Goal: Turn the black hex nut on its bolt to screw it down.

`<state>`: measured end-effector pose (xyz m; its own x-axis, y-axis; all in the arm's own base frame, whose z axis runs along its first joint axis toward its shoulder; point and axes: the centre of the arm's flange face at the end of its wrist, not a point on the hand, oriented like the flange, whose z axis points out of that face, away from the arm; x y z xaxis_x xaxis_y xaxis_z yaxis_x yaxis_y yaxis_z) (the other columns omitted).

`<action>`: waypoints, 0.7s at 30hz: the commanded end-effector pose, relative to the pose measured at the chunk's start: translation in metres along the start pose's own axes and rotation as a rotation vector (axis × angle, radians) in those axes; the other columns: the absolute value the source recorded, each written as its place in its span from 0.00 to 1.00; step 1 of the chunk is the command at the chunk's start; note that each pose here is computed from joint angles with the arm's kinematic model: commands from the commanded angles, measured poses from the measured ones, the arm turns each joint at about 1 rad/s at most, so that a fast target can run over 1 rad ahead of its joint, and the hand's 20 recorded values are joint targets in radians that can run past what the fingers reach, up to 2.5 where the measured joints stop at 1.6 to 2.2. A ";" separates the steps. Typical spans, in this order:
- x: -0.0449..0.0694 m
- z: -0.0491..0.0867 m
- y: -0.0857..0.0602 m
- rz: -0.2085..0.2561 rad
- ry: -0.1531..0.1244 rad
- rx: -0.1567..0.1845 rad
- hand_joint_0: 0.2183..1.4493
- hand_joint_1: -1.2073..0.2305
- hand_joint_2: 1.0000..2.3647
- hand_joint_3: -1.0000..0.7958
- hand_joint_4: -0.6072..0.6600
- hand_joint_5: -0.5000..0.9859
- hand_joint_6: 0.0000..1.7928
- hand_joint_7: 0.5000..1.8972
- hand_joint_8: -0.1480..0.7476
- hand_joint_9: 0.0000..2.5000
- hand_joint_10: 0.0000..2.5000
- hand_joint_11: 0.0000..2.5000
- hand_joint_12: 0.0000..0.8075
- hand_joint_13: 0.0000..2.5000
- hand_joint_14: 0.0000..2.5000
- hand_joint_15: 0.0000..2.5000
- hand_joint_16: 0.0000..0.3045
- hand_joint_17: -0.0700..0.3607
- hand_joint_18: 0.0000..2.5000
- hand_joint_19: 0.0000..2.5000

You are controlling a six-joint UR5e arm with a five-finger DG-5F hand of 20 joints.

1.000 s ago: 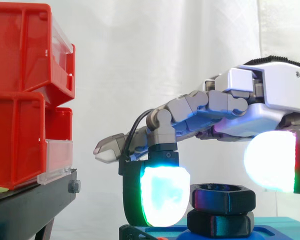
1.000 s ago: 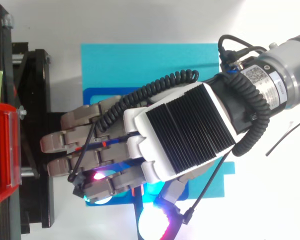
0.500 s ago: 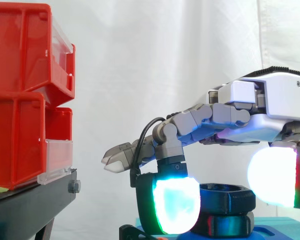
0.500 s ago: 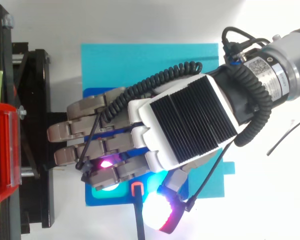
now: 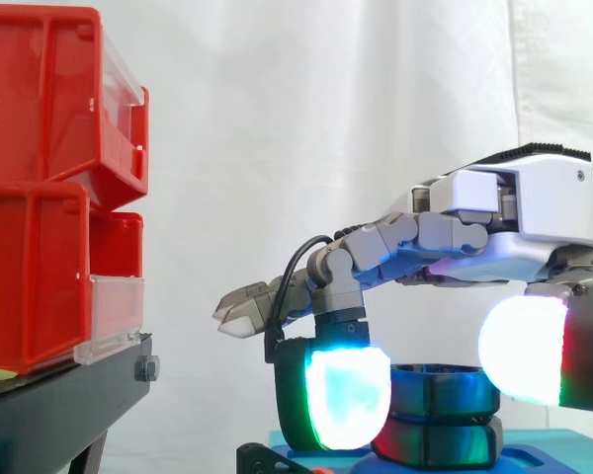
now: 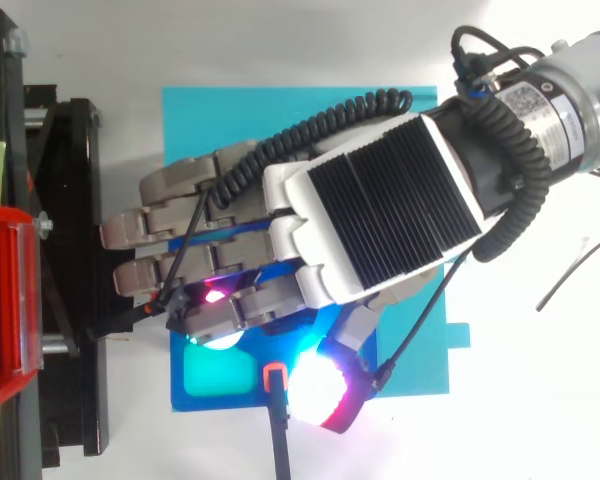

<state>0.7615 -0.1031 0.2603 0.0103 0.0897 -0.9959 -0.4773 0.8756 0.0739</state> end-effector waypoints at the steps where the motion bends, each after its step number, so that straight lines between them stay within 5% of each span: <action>1: -0.001 -0.004 -0.005 -0.005 0.001 0.004 0.22 0.65 0.00 0.28 0.57 0.28 0.32 0.52 0.37 0.15 0.00 0.00 0.41 0.12 0.00 0.00 0.18 0.45 0.10 0.13; 21: -0.003 -0.030 -0.032 -0.021 0.000 -0.007 0.21 0.73 0.00 0.28 0.58 0.28 0.32 0.51 0.37 0.14 0.00 0.00 0.42 0.11 0.00 0.00 0.18 0.45 0.09 0.14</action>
<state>0.7520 -0.1403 0.2602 0.0194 0.0721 -0.9972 -0.4809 0.8751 0.0539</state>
